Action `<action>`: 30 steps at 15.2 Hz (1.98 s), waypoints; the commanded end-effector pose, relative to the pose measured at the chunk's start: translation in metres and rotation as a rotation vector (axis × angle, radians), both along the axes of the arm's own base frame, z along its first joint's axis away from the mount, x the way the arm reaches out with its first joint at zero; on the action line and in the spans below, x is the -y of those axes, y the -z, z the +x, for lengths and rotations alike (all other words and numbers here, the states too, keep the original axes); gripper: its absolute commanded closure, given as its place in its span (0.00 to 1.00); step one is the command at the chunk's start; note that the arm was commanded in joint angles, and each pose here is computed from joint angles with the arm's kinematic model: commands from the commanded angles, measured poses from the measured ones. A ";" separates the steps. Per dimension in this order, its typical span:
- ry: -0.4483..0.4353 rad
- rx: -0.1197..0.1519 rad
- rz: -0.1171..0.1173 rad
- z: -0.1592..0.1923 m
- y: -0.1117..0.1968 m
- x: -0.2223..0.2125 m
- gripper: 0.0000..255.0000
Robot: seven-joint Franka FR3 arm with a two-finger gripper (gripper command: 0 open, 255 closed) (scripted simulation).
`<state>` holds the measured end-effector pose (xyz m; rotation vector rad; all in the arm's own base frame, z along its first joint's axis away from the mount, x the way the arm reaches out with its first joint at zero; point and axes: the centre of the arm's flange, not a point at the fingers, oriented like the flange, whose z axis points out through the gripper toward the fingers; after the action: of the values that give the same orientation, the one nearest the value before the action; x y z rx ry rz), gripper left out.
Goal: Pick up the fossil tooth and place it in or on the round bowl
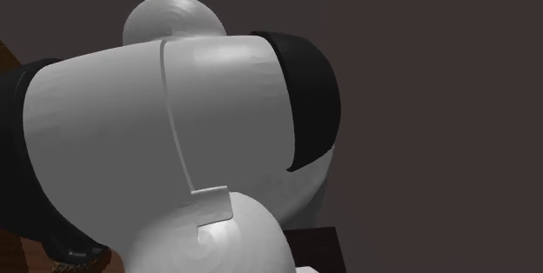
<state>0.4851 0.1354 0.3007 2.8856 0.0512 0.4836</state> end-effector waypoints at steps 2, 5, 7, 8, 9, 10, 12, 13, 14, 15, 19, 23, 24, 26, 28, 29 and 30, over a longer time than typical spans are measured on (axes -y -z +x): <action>0.005 0.015 0.000 0.003 0.015 0.001 0.00; 0.005 0.015 0.000 0.007 0.027 0.004 0.00; 0.004 0.015 0.000 0.007 0.027 0.004 0.00; 0.005 0.015 0.000 0.007 0.027 0.004 0.00; 0.005 0.015 0.000 0.007 0.027 0.004 0.00; 0.005 0.015 0.000 0.007 0.027 0.004 0.00; 0.005 0.015 0.000 0.007 0.027 0.004 0.00; 0.005 0.015 0.000 0.007 0.027 0.004 0.00; 0.005 0.015 0.000 0.007 0.027 0.004 1.00; 0.005 0.015 0.000 0.007 0.027 0.004 1.00; 0.005 0.015 0.000 0.007 0.027 0.004 1.00; 0.005 0.015 0.000 0.007 0.027 0.004 1.00; 0.005 0.015 0.000 0.007 0.022 0.004 1.00; 0.005 0.015 0.000 0.007 0.011 0.004 1.00; 0.005 0.015 0.000 0.007 0.001 0.004 1.00; 0.005 0.015 0.000 0.007 -0.005 0.004 1.00; 0.005 0.015 0.000 0.007 -0.010 0.004 1.00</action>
<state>0.4930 0.1313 0.3046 2.8807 0.0419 0.5022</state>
